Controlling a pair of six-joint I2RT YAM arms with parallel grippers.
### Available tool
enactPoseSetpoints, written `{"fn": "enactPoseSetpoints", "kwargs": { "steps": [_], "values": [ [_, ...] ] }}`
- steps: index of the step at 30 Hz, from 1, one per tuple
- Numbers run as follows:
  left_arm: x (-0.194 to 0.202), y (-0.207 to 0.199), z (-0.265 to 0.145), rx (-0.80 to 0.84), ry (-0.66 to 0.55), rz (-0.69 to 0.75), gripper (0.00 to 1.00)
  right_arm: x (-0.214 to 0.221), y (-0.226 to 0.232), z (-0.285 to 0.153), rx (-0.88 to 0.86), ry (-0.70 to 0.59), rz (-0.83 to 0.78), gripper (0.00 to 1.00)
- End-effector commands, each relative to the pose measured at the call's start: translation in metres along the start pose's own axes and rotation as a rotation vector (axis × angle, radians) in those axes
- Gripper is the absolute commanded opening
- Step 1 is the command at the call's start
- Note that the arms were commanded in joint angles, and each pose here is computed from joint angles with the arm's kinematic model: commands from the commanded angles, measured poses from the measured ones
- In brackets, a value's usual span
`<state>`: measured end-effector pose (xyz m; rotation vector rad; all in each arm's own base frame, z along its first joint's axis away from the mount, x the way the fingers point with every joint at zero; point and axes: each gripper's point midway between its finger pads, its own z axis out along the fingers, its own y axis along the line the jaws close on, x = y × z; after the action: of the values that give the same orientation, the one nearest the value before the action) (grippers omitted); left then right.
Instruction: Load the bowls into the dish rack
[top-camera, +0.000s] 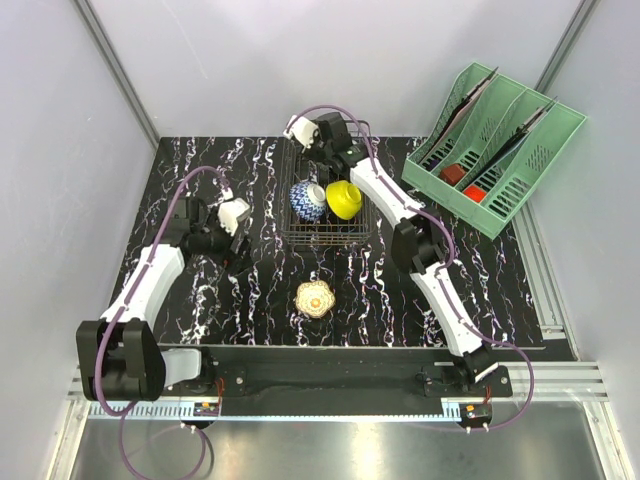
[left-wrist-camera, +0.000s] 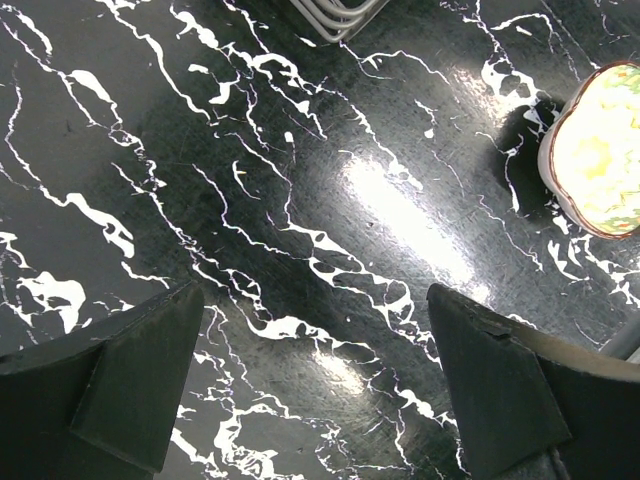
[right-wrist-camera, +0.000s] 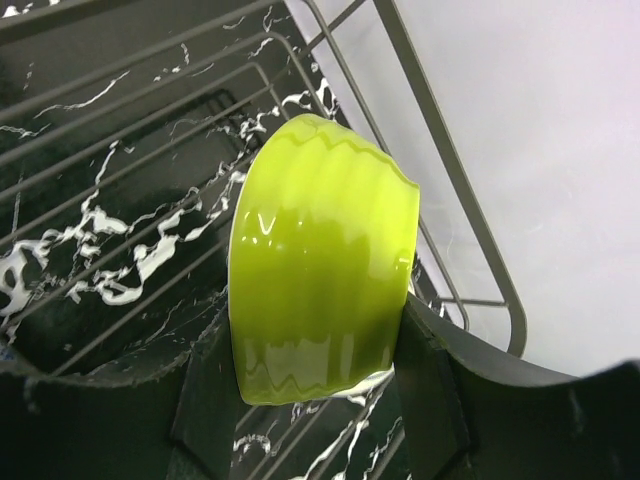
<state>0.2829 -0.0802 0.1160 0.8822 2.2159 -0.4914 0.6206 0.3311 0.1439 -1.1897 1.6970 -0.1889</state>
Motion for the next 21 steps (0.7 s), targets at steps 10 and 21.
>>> {"fn": "enactPoseSetpoints", "kwargs": {
  "steps": [10, 21],
  "values": [
    [-0.005, 0.003, -0.001, 0.016, -0.055, -0.031, 0.99, -0.022, 0.01, 0.032, 0.113, -0.105, -0.124, 0.0],
    [-0.001, 0.004, -0.002, 0.034, -0.067, -0.057, 0.99, 0.002, 0.032, 0.05, 0.102, -0.056, -0.157, 0.28]
  ]
}}
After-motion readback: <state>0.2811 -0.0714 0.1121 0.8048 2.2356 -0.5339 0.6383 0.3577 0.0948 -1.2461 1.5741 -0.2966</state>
